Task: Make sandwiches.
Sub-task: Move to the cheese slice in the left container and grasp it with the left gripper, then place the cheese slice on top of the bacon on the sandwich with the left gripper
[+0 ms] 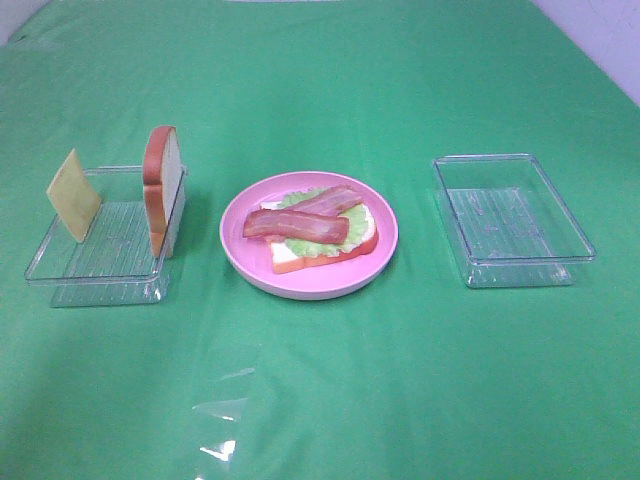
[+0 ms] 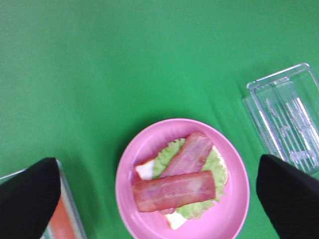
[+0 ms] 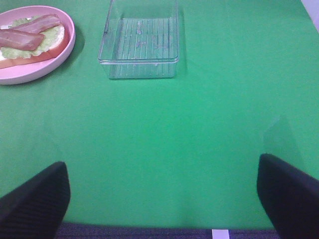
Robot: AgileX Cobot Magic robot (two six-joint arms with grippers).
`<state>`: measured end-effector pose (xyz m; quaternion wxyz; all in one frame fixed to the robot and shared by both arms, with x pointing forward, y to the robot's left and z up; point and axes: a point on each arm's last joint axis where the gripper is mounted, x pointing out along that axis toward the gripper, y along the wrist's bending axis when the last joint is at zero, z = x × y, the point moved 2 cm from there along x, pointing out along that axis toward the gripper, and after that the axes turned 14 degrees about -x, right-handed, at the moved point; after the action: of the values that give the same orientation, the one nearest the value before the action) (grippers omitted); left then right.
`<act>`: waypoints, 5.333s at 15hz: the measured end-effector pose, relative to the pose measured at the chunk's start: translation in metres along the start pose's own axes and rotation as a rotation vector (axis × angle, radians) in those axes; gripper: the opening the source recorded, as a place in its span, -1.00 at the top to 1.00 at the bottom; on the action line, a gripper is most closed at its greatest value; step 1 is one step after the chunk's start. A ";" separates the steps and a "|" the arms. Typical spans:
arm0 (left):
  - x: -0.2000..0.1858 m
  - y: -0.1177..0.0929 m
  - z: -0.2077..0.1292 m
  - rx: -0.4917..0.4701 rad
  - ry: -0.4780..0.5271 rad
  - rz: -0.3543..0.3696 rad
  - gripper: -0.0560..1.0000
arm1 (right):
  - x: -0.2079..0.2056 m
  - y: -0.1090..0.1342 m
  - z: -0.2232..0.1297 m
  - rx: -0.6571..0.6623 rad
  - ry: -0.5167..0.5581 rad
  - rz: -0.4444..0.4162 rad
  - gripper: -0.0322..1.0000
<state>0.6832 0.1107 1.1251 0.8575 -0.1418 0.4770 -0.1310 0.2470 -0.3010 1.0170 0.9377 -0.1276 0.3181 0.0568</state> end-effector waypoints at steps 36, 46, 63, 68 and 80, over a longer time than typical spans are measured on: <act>0.107 0.223 -0.059 -0.315 0.419 0.364 -0.96 | 0.000 0.000 0.000 0.000 0.000 0.000 -0.95; 0.107 0.227 -0.057 -0.314 0.394 0.398 0.30 | 0.000 0.000 0.000 0.000 0.000 0.000 -0.95; 0.038 0.184 0.002 -0.311 0.151 0.271 0.89 | 0.000 0.000 0.000 0.000 0.000 0.000 -0.95; -0.014 0.155 0.020 -0.267 0.021 0.225 0.89 | 0.000 0.000 0.000 0.000 0.000 0.000 -0.95; 0.013 0.013 -0.005 -0.117 -0.008 -0.096 0.89 | 0.000 0.000 0.000 0.000 0.000 0.000 -0.95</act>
<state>0.6866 0.1177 1.1076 0.8424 -0.2148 0.4731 -0.1432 0.2470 -0.3010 1.0170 0.9377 -0.1276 0.3181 0.0568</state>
